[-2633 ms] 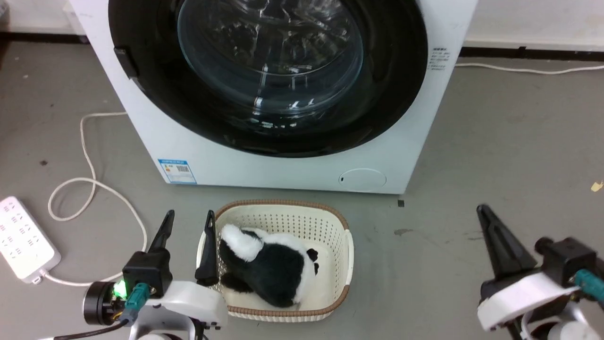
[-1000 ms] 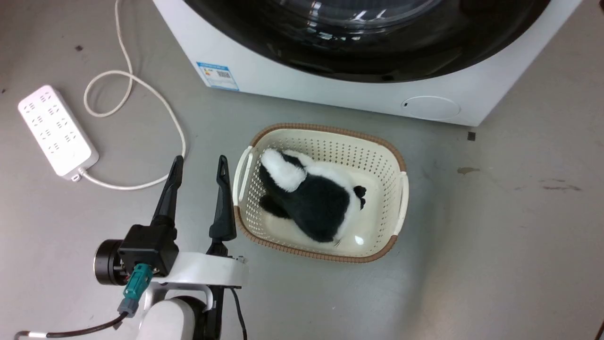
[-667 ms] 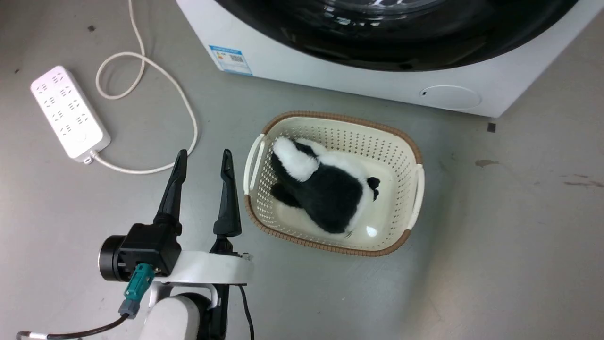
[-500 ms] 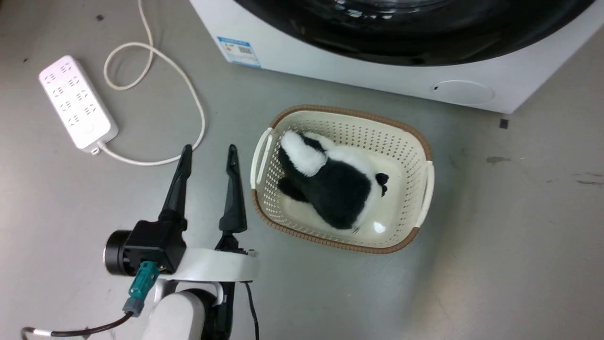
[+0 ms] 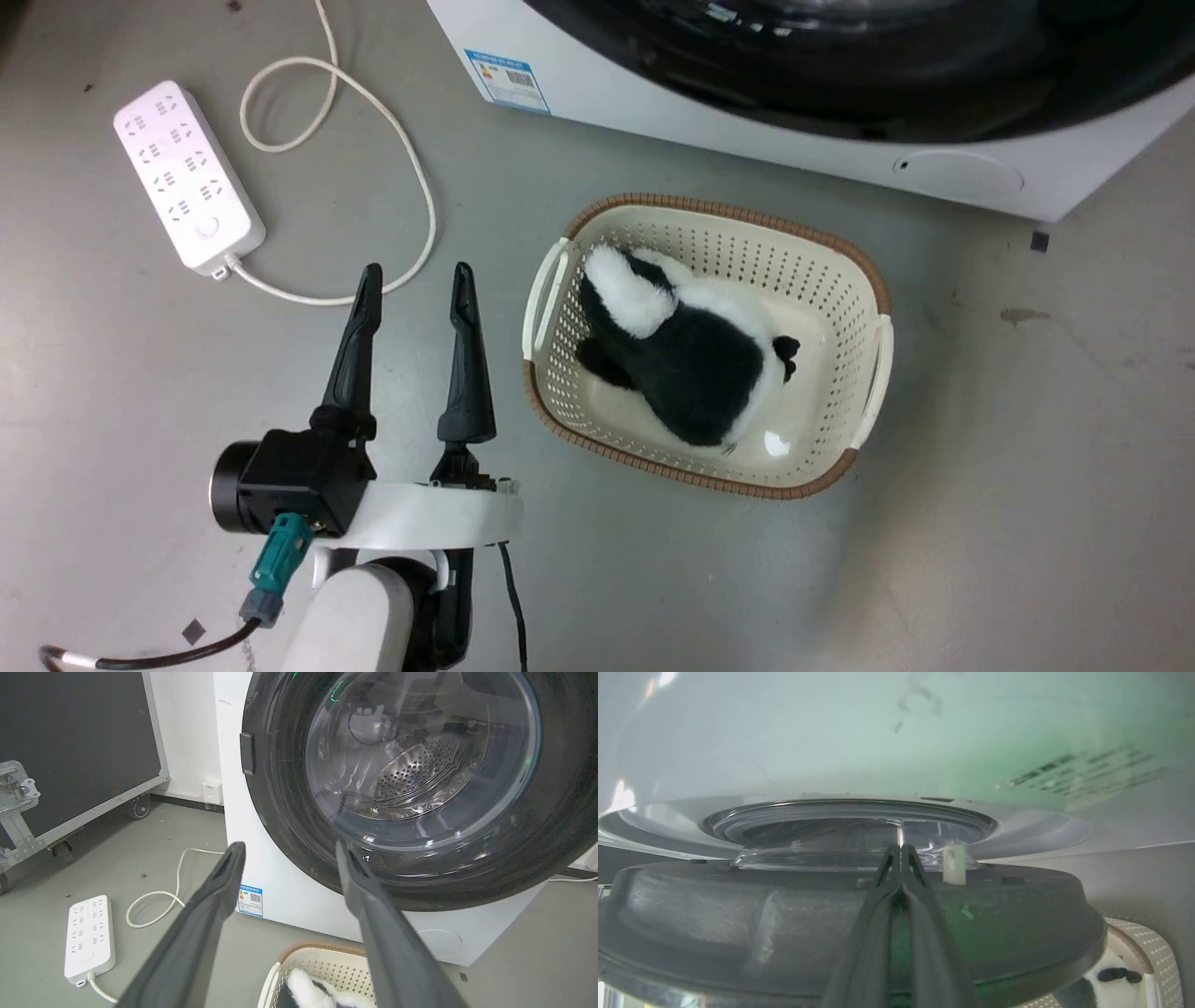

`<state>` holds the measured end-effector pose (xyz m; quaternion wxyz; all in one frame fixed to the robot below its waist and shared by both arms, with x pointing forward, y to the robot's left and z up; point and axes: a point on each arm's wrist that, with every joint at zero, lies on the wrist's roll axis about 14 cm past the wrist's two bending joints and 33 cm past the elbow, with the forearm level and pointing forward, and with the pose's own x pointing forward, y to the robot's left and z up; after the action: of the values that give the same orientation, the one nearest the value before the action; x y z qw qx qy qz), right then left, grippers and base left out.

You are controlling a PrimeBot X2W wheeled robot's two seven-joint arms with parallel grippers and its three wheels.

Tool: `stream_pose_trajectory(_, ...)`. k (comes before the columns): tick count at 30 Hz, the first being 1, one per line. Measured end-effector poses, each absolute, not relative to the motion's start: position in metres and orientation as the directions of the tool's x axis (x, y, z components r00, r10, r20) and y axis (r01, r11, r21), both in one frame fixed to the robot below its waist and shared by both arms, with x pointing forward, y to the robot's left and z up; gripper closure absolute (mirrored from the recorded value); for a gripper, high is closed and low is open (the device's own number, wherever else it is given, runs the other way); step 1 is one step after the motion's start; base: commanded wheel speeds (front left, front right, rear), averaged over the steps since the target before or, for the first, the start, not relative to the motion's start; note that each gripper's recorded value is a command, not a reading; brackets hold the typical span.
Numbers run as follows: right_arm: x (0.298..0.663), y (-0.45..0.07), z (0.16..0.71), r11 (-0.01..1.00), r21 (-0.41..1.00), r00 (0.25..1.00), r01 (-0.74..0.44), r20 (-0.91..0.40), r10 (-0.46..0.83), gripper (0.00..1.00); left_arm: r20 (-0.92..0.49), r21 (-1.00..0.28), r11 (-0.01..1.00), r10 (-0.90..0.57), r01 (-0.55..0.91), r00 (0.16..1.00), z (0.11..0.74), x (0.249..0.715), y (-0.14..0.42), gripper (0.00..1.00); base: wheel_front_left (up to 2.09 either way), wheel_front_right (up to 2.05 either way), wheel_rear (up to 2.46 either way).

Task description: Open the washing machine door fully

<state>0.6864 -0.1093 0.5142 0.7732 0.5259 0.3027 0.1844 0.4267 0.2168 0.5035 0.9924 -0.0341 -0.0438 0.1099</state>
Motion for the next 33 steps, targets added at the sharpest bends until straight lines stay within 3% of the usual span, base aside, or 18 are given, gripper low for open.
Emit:
stream_pose_trajectory(8,0.65,-0.093,0.522,0.28,0.959,0.696,0.043,-0.23,0.68,1.0,0.149,-0.109,0.973,0.22,-0.205,0.964,0.53,0.418,0.215,0.0,0.0,0.0,0.0)
stream_pose_trajectory(20,0.562,-0.051,0.526,0.189,0.982,0.601,0.001,-0.152,0.784,1.0,0.193,-0.142,0.971,0.215,-0.19,0.957,0.55,0.391,0.215,0.0,0.0,0.0,0.0)
stream_pose_trajectory(26,0.522,-0.037,0.521,0.196,0.98,0.527,-0.016,-0.159,0.835,1.0,0.199,-0.15,0.972,0.208,-0.18,0.958,0.553,0.381,0.213,0.0,0.0,0.0,0.0)
stream_pose_trajectory(33,0.469,0.006,0.52,0.112,0.993,0.375,-0.023,-0.096,0.922,1.0,0.189,-0.151,0.972,0.21,-0.182,0.959,0.551,0.362,0.214,0.0,0.0,0.0,0.0)
